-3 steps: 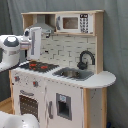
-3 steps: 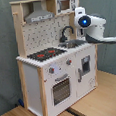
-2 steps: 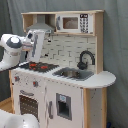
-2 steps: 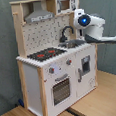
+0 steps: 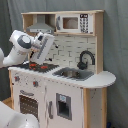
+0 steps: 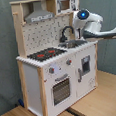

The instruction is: Play with the kitchen

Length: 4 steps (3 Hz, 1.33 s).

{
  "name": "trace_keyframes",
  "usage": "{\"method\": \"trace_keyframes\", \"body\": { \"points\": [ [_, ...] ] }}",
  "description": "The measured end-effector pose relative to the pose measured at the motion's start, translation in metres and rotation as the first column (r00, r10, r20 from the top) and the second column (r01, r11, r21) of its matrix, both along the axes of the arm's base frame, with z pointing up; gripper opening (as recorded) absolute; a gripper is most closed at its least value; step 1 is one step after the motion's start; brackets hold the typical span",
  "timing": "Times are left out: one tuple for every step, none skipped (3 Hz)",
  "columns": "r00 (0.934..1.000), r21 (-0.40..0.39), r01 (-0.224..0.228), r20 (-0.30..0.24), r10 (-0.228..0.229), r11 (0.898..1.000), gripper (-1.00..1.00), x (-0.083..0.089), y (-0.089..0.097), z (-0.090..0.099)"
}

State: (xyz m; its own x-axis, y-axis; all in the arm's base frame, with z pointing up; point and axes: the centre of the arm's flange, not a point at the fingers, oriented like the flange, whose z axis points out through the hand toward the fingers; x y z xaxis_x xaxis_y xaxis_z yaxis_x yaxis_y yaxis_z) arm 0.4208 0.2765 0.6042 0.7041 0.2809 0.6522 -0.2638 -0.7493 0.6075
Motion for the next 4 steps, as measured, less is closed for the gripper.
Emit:
{"method": "trace_keyframes", "body": {
  "points": [
    [0.9975, 0.094, -0.018, -0.066, 0.024, 0.995, 1.0, 0.022, -0.017, -0.011],
    [0.9907, 0.181, -0.032, -0.124, 0.056, 0.983, 1.0, 0.041, -0.03, -0.023],
    [0.9784, 0.26, -0.022, -0.193, 0.075, 0.965, 1.0, 0.058, -0.044, -0.042],
    [0.9612, 0.329, 0.0, -0.261, 0.091, 0.944, 1.0, 0.072, -0.056, -0.064]
  ]
}}
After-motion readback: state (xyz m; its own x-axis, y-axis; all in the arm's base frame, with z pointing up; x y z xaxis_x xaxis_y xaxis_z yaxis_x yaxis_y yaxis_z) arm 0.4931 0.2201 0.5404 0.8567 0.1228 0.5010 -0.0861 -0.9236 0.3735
